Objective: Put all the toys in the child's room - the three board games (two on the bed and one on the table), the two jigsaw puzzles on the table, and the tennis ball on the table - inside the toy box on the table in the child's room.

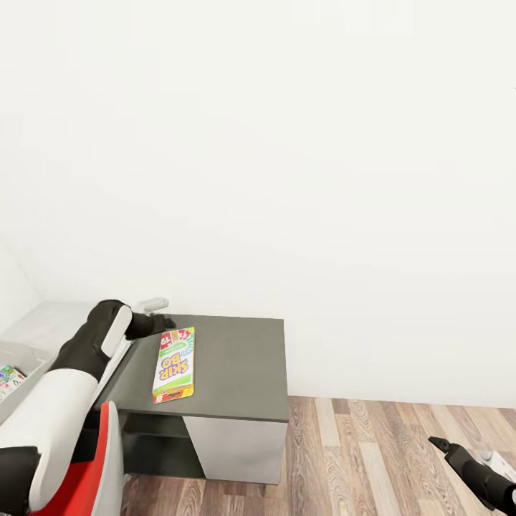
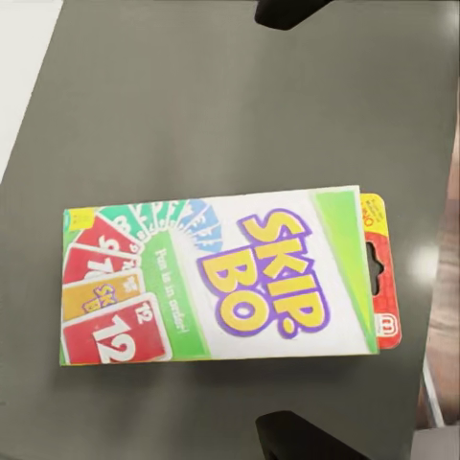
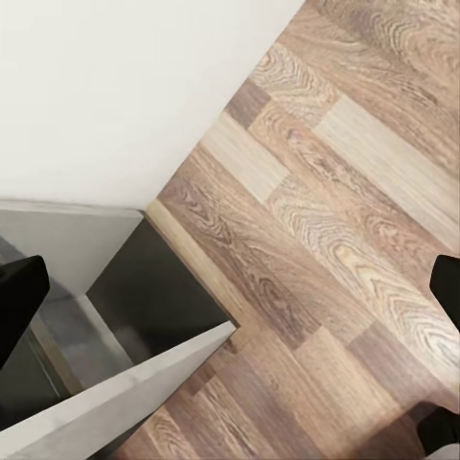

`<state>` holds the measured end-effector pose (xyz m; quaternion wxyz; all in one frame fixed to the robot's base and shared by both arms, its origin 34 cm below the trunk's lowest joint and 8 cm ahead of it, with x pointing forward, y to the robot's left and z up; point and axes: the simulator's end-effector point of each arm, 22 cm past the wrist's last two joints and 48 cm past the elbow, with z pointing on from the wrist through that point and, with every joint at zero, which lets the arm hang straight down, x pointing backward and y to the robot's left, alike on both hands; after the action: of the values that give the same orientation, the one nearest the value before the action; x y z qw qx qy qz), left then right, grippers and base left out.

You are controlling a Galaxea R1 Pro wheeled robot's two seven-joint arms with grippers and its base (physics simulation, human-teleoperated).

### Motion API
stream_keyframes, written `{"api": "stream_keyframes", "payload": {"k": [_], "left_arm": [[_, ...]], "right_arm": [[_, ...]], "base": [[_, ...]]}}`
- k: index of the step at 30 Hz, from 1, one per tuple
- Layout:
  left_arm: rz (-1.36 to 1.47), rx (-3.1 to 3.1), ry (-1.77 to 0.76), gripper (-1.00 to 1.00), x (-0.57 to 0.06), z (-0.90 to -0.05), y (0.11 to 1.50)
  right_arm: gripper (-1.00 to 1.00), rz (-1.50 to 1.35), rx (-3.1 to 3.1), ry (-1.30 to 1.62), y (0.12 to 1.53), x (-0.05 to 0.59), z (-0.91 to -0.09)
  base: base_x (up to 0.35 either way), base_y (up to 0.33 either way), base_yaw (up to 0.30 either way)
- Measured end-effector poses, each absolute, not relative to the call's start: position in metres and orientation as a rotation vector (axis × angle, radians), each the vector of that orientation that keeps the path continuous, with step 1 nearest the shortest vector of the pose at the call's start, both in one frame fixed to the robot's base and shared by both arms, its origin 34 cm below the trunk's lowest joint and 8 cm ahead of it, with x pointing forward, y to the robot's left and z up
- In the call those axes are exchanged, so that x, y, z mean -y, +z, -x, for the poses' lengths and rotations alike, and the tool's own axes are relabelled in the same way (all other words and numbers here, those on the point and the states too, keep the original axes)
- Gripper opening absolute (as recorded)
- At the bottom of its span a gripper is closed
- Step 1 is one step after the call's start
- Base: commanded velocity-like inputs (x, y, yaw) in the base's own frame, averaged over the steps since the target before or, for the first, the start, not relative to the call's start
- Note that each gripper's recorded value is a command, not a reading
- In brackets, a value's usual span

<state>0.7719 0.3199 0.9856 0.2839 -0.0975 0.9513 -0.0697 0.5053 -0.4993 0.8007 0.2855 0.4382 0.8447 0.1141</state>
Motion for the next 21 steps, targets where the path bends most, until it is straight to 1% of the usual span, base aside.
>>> {"api": "stream_keyframes", "payload": {"k": [15, 21], "left_arm": [[0.286, -2.510, -0.177, 1.00, -0.324, -0.781, 0.979], [0.289, -2.496, -0.173, 1.00, -0.326, -0.783, 0.981]], "right_arm": [[1.00, -1.152, -2.259, 0.267, 0.811, 0.504, -0.515], [1.00, -1.066, -2.296, 0.196, 0.824, 0.503, -0.545]], "base": [[0.000, 0.000, 0.000], [0.000, 0.000, 0.000]]}}
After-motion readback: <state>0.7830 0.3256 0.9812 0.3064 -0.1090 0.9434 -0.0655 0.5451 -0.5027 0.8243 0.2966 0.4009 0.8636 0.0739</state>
